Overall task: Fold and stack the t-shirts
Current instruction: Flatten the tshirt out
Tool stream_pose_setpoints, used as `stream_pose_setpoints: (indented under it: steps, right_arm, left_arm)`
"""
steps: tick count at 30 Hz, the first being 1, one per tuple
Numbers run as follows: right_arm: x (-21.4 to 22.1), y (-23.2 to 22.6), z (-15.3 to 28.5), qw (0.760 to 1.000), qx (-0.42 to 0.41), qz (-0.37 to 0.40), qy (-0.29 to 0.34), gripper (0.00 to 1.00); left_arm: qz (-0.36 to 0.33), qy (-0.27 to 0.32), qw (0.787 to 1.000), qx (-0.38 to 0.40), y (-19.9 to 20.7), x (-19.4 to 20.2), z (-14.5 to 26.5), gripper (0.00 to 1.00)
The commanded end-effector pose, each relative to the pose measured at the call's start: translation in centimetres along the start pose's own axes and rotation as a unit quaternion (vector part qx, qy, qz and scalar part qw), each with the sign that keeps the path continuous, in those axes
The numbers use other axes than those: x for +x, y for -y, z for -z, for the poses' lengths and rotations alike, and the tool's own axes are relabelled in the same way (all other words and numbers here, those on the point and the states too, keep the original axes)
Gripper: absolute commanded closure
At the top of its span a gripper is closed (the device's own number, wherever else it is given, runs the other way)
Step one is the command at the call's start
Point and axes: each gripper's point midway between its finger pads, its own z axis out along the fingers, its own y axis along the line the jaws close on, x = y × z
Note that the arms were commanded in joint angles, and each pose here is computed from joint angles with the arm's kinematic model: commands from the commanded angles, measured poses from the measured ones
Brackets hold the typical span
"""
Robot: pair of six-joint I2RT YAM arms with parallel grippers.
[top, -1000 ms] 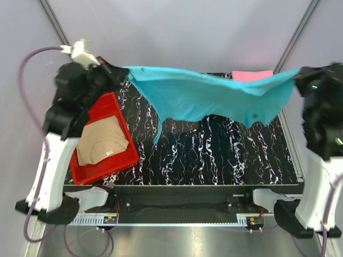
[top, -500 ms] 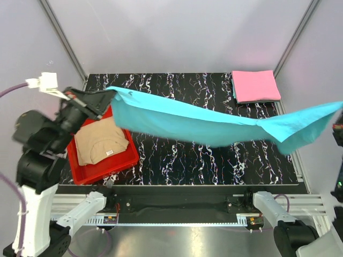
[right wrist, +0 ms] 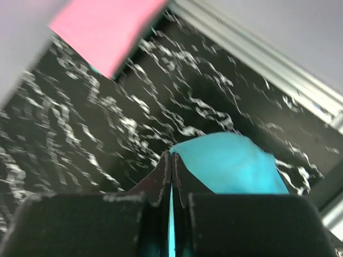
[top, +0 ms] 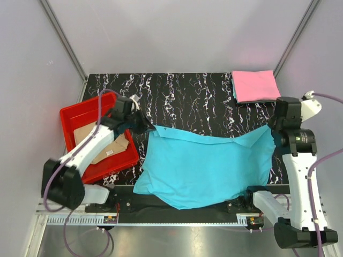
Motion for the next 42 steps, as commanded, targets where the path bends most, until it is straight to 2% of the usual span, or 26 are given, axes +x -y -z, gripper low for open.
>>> stream_pose_setpoints:
  steps: [1,2,4,5,7,8,10,11,14,17,21,23,24,29,34,42]
  right_arm:
    - [1.3,0.4,-1.2,0.999,-0.009,-0.035,0.021,1.0]
    - [2.2,0.5,-1.8,0.999,-0.006,-0.032,0.014,1.0]
    - [3.6,0.6,-3.3,1.0,0.004,-0.024,0.004,1.0]
    - [3.9,0.5,-3.7,1.0,0.006,-0.02,-0.001,1.0]
    - [4.5,0.1,-4.9,1.0,0.016,-0.006,-0.014,1.0]
    - [4.7,-0.1,-5.2,1.0,0.02,-0.002,-0.019,1.0]
    - [5.0,-0.3,-6.0,0.999,0.028,0.008,-0.027,1.0]
    - [5.1,-0.5,-6.2,0.999,0.026,0.009,-0.028,1.0]
    - [5.6,-0.9,-6.6,0.999,0.012,0.006,-0.032,1.0]
    - [5.8,-1.5,-6.6,0.999,-0.004,0.001,-0.035,1.0]
    - [6.3,-2.2,-6.7,0.999,-0.02,0.0,-0.045,1.0]
    - [6.5,-2.3,-6.9,0.999,-0.022,0.001,-0.047,1.0]
    - [6.6,-2.3,-6.9,0.999,-0.026,0.0,-0.047,1.0]
    - [7.0,-2.4,-6.9,0.998,-0.033,0.001,-0.053,1.0]
    - [7.1,-2.4,-6.9,0.998,-0.037,0.003,-0.05,1.0]
    - [7.9,-2.7,-7.1,0.997,-0.045,0.0,-0.061,1.0]
  left_arm:
    - [-0.024,-0.009,0.999,0.026,0.7,-1.0,-2.2,1.0]
    - [-0.019,-0.031,0.999,0.004,-0.7,-0.6,-4.1,1.0]
    - [-0.031,-0.04,0.999,-0.009,-0.9,-1.5,-5.4,0.98]
    - [-0.025,-0.062,0.997,-0.03,-2.3,-1.1,-7.2,0.96]
    - [-0.034,-0.061,0.996,-0.046,-2.5,-2.6,-8.5,0.89]
    - [-0.032,-0.075,0.995,-0.061,-3.5,-2.5,-9.8,0.76]
    - [-0.039,-0.067,0.994,-0.075,-3.8,-3.4,-10.3,0.62]
    - [-0.043,-0.06,0.994,-0.083,-4.0,-3.8,-10.2,0.51]
    - [-0.053,-0.032,0.995,-0.079,-3.8,-4.2,-9.6,0.39]
    - [-0.05,-0.028,0.994,-0.093,-4.6,-3.7,-9.5,0.4]
    - [0.002,-0.023,0.992,-0.122,-6.9,-1.8,-9.7,0.42]
    - [0.03,0.007,0.994,-0.103,-6.3,-1.7,-9.9,0.47]
    - [0.039,0.002,0.994,-0.106,-6.8,-0.5,-10.1,0.5]
    - [0.08,0.008,0.99,-0.116,-6.4,-0.7,-12.0,0.58]
    - [0.087,0.035,0.987,-0.134,-6.3,-2.1,-13.1,0.6]
    - [0.086,0.019,0.978,-0.189,-7.8,-1.2,-13.6,0.62]
